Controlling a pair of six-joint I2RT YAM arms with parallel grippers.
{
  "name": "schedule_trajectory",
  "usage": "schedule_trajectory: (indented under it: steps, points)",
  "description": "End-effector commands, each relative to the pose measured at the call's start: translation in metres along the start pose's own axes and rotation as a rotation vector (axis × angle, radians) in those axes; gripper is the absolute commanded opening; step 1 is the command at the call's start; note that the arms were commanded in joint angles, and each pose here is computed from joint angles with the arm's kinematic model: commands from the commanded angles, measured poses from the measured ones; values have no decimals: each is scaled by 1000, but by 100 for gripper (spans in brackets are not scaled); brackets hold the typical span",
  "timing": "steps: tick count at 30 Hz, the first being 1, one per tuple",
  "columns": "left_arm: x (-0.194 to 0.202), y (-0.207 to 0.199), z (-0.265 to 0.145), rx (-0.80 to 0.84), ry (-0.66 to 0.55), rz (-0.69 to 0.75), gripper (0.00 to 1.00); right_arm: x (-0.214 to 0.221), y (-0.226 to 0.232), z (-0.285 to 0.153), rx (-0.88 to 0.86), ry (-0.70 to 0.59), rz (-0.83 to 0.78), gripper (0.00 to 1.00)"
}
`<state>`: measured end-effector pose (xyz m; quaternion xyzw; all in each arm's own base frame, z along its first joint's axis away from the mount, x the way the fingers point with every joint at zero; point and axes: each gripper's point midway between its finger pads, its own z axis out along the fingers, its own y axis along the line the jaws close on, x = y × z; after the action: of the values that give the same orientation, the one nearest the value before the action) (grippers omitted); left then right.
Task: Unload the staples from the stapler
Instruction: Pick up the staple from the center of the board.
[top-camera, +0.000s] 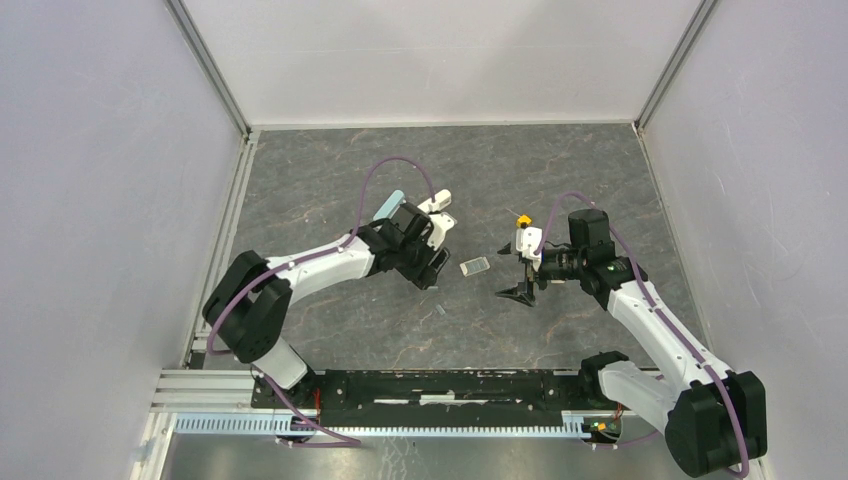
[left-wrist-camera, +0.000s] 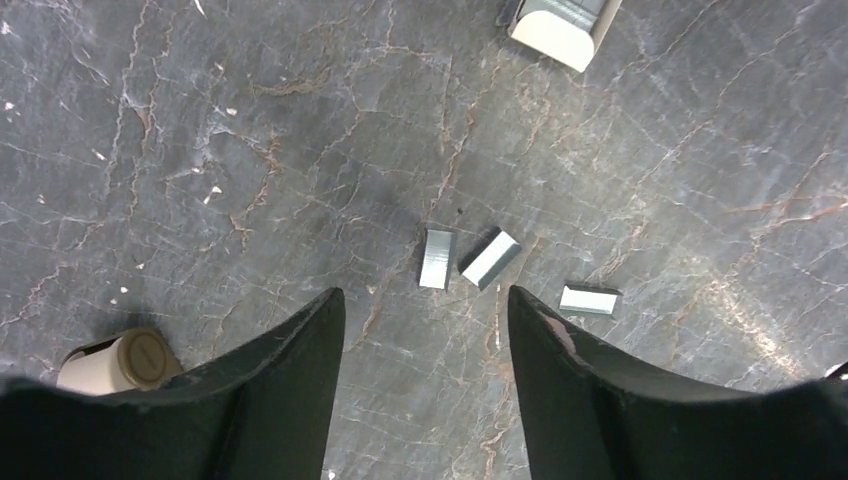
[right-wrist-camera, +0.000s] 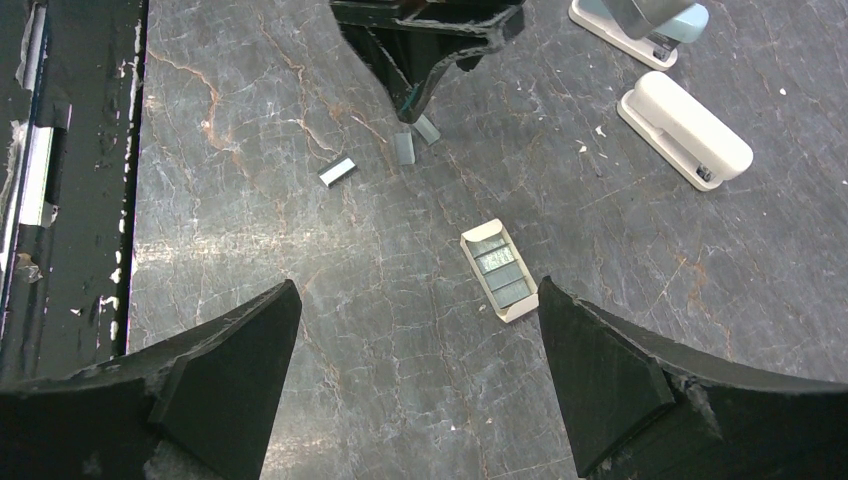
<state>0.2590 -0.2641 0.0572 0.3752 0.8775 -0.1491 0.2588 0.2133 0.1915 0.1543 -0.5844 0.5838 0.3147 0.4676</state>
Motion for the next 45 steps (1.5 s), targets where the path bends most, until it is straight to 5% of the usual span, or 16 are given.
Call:
schedule_trajectory:
  steps: [1, 45]
  points:
    - [9, 6, -1, -23, 87, 73, 63, -12, -8, -4, 17, -14, -49, 95]
    - [25, 1, 33, 9, 177, 70, 41, -12, -6, -3, 2, -15, -39, 96]
